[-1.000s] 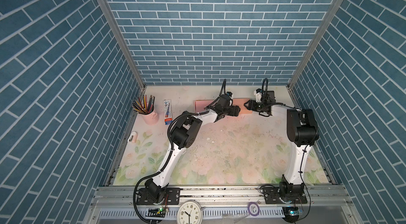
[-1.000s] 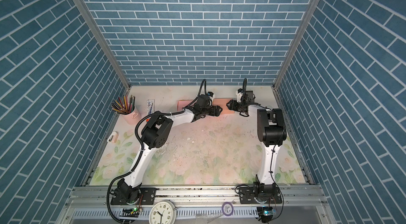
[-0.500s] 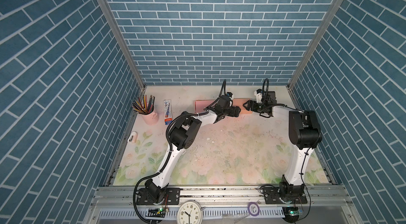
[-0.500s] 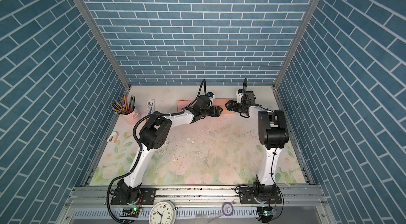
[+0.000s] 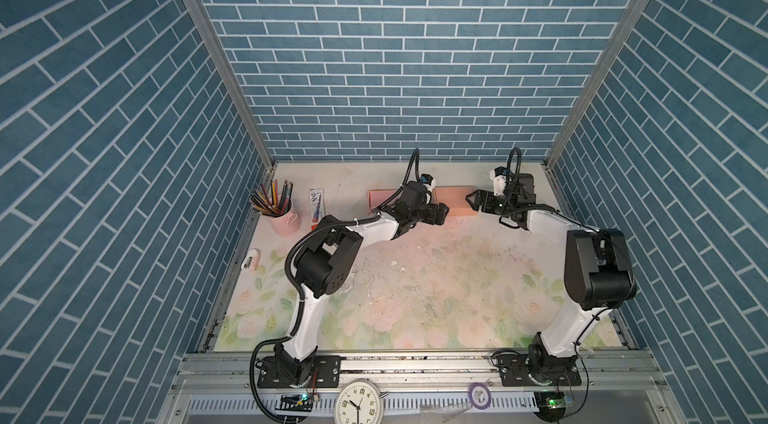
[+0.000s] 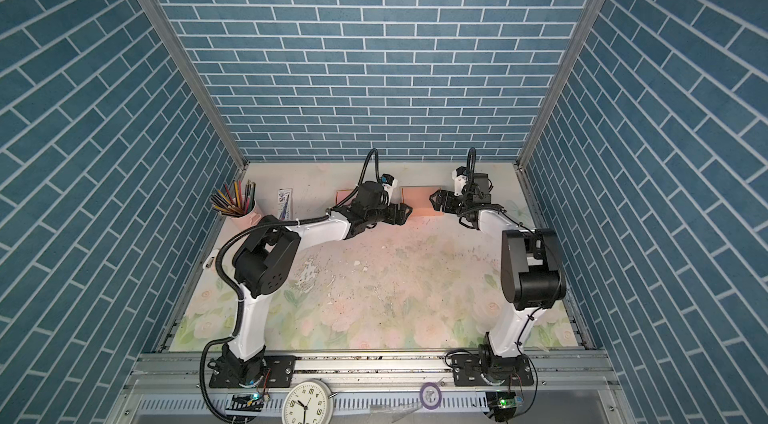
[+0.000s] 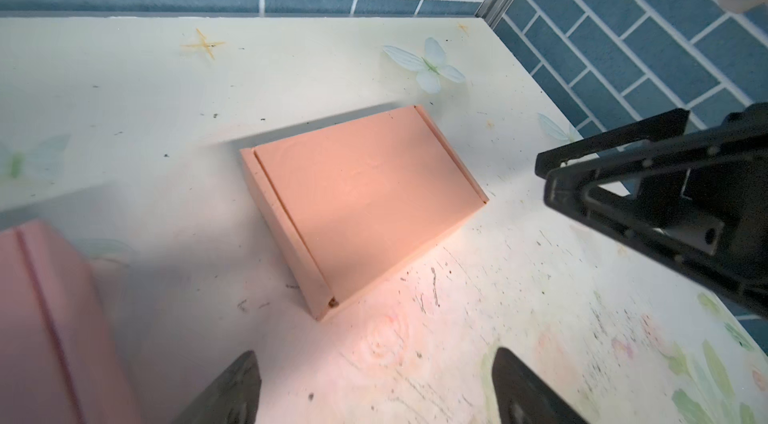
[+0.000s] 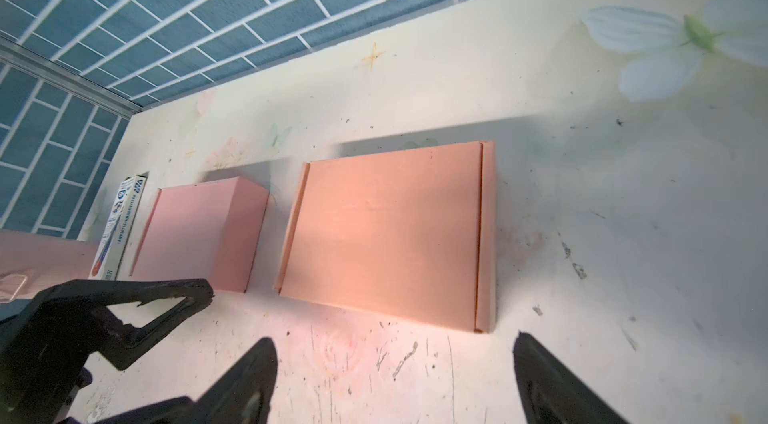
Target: Fold the paper box
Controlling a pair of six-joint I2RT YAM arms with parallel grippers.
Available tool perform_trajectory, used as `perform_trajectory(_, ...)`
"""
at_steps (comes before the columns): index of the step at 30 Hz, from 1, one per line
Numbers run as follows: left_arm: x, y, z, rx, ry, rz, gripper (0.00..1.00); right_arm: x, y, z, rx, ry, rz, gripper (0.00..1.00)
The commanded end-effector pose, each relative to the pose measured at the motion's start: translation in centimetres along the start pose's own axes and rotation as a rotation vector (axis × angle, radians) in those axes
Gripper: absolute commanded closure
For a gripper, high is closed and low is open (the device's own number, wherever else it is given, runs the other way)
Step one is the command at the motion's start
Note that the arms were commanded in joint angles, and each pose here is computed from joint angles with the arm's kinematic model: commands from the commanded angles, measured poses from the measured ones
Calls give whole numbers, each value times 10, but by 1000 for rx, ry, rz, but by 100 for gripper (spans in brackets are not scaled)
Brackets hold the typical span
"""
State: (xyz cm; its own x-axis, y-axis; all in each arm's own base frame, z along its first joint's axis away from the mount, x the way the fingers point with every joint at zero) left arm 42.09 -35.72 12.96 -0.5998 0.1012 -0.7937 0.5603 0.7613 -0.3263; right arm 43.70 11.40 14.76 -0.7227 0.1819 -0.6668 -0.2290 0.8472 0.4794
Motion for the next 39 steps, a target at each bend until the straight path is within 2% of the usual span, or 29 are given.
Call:
perform_trajectory(1, -7, -5, -30, -15, -50, 51, 12, 0, 14, -25, -27, -55, -51, 11)
perform_trajectory(3, -2, -5, -51, -27, -59, 60, 12, 5, 23, -42, -51, -95, -73, 10)
perform_trajectory(13, 36, 15, -143, -199, -29, 134, 12, 39, 39, -129, 41, -260, -218, 8)
perform_trajectory(20, 52, 27, -196, -296, -64, 53, 12, 64, 35, -175, 115, -419, -284, 4)
perform_trajectory(24, 63, 36, -225, -357, -95, 19, 12, 73, 25, -199, 188, -554, -261, 3)
perform_trajectory(27, 68, 48, -242, -424, -103, -3, 12, 80, 25, -210, 188, -640, -281, 3)
perform_trajectory(31, 73, 62, -268, -524, -196, -49, 12, 88, 10, -218, 272, -718, -266, 2)
perform_trajectory(35, 76, 73, -291, -622, -262, -31, 12, 93, -6, -220, 383, -710, -239, 2)
perform_trajectory(39, 85, 86, -308, -733, -288, 27, 12, 100, -15, -216, 423, -710, -251, 2)
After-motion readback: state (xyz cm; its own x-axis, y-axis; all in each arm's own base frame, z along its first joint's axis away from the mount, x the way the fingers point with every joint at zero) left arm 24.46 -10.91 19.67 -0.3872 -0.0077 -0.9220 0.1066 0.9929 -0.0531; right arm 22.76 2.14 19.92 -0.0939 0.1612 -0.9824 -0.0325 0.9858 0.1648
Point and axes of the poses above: each gripper's point midway between its finger pads, its own z axis out along the fingers, its own y axis along the line the jaws close on, x = y × z, the point moved 4 cm from there along -z, back along the fingers, and after that the axes turned 3 degrees about z, right-handed, at the moved point
